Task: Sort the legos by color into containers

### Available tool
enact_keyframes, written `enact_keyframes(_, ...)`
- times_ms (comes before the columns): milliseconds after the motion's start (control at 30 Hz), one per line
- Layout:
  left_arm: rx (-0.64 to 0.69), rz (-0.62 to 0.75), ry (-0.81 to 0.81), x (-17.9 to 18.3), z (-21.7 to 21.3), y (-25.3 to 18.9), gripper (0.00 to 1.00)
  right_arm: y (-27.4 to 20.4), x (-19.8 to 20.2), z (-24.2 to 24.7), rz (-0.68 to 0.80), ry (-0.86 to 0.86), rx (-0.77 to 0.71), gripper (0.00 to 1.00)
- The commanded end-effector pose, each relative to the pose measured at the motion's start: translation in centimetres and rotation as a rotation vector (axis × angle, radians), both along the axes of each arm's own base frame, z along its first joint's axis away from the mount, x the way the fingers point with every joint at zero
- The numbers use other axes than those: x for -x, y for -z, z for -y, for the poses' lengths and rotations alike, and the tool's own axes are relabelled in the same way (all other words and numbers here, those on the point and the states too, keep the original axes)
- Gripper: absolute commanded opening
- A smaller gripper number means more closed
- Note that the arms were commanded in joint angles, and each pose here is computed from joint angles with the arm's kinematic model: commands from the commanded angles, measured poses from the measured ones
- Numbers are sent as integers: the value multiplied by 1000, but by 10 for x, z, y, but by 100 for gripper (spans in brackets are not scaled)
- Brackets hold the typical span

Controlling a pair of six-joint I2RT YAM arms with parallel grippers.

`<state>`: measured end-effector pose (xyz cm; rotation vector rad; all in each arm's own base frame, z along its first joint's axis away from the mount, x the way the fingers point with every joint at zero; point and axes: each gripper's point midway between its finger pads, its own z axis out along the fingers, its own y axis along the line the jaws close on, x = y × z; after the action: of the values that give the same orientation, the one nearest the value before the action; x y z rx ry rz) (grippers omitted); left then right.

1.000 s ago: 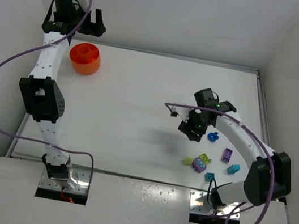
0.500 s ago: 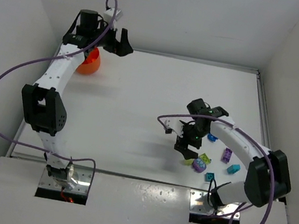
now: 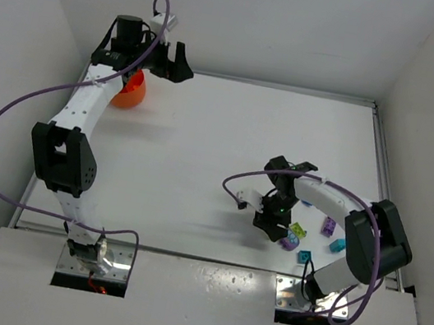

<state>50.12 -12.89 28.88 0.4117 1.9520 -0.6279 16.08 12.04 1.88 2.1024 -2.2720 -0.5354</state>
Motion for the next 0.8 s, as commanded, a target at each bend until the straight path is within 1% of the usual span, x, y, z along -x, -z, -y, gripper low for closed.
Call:
enact_keyframes(0,22,31,-15,-2,-1,-13,100,4,-5,-3,34,-28,-19,54)
enact_keyframes(33,24,15,-30,-5,-3,-8,100,4,-5,-3,34,-28,-19,49)
enact_keyframes(100,46,-23,-72,-7,-5,1,100,9,-8,-5,41,-28,-23,43)
enact_keyframes(133,54,-40,-77,-8,-5,6,100,9,-10,-4,53,-28,-20,38)
enact_keyframes(167,62,-62,-82,-7,-4,11,100,12,-13,-6,58,-28,-22,36)
enact_keyframes(200,104,-89,-60,-3,3,16,100,12,-14,-7,64,-20,-25,34)
enact_keyframes(233,128,-112,-52,-3,1,22,100,12,-16,-5,64,-10,-25,29)
enact_keyframes(300,204,-157,-34,2,7,31,100,11,-22,-9,76,0,-31,23)
enact_keyframes(333,233,-172,-26,3,10,35,100,4,-31,-17,88,20,-68,16)
enact_keyframes(367,260,-176,-23,6,8,35,100,1,-35,-22,90,29,-85,12)
enact_keyframes(400,293,-213,-23,10,12,47,100,-4,-39,-26,93,37,-97,8)
enact_keyframes(467,320,-228,-2,20,16,51,100,-22,-55,-42,124,57,-150,2)
enact_keyframes(500,347,-257,25,30,20,59,100,-41,-68,-55,146,80,-198,2)
enact_keyframes(567,396,-283,79,42,29,59,100,-61,-85,-71,159,125,-258,2)
enact_keyframes(600,443,-277,115,47,34,50,100,-88,-104,-88,195,175,-317,1)
enact_keyframes(633,482,-326,176,62,41,59,100,-99,-110,-101,178,193,-369,1)
enact_keyframes(667,505,-340,199,67,44,61,100,-113,-120,-111,186,218,-407,1)
enact_keyframes(700,537,-364,233,74,51,59,100,-144,-145,-129,246,244,-503,1)
enact_keyframes(733,539,-342,296,82,59,56,100,-158,-153,-140,226,323,-545,1)
enact_keyframes(767,540,-351,294,83,59,60,100,-170,-164,-146,231,358,-587,1)
